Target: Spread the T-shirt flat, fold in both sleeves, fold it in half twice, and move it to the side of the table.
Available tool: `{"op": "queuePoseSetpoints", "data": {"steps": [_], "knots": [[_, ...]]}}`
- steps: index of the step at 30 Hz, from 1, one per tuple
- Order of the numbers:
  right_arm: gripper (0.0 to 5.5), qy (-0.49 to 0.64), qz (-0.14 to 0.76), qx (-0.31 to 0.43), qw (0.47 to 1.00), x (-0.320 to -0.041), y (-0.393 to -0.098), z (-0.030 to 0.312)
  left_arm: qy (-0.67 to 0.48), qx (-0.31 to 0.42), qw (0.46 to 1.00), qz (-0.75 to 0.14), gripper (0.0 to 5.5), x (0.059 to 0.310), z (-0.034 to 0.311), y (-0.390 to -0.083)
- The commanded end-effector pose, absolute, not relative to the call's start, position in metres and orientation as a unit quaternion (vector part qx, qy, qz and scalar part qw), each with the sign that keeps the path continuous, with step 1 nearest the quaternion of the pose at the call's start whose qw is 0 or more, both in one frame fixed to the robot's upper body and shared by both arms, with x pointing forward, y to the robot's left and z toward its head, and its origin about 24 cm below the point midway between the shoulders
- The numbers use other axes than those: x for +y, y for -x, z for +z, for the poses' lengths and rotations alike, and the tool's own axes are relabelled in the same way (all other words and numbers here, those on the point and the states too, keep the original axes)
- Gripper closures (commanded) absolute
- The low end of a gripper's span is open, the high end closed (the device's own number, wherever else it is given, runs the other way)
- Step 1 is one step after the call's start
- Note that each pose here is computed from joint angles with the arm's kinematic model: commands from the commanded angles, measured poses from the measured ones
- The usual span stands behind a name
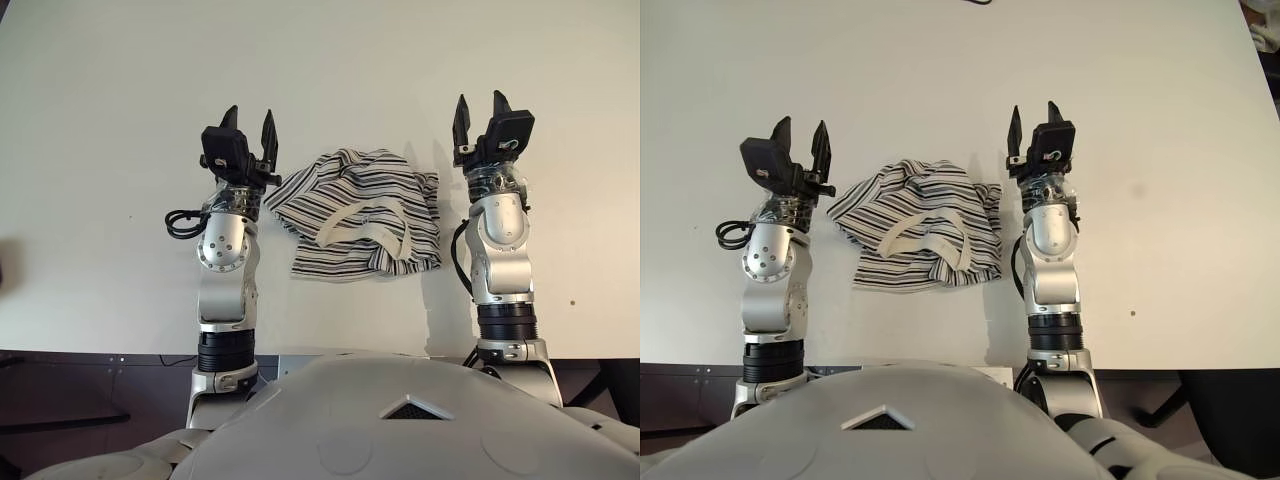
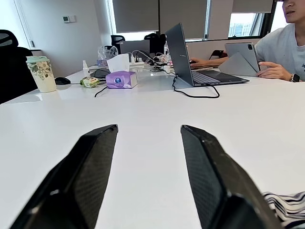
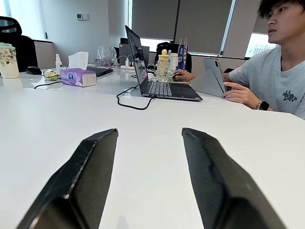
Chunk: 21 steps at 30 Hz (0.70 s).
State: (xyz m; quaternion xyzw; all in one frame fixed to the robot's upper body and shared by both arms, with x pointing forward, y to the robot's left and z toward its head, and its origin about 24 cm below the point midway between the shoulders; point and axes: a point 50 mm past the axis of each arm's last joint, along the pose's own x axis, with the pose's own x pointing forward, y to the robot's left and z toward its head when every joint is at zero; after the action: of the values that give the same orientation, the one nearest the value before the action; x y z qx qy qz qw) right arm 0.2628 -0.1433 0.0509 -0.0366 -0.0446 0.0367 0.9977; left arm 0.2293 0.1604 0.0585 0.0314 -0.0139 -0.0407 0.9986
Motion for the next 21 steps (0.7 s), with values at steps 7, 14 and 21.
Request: {"op": "queuePoseSetpoints", "data": {"steps": [7,14,21], "knots": [[3.02,0.029,0.031,-0.048,0.998,-0.1407,-0.2599,0.0536,-0.034,-0.027,0.998,-0.036,3.05,0.1581,0.0632,-0.2289],[3.02,0.034,0.037,-0.045,0.998,-0.1409,-0.2608,0.0541,-0.041,-0.024,0.998,-0.030,3.05,0.1580,0.0605,-0.2273],[3.02,0.035,0.042,-0.043,0.998,-0.1394,-0.2608,0.0541,-0.046,-0.027,0.998,-0.032,3.05,0.1561,0.0609,-0.2270]]}}
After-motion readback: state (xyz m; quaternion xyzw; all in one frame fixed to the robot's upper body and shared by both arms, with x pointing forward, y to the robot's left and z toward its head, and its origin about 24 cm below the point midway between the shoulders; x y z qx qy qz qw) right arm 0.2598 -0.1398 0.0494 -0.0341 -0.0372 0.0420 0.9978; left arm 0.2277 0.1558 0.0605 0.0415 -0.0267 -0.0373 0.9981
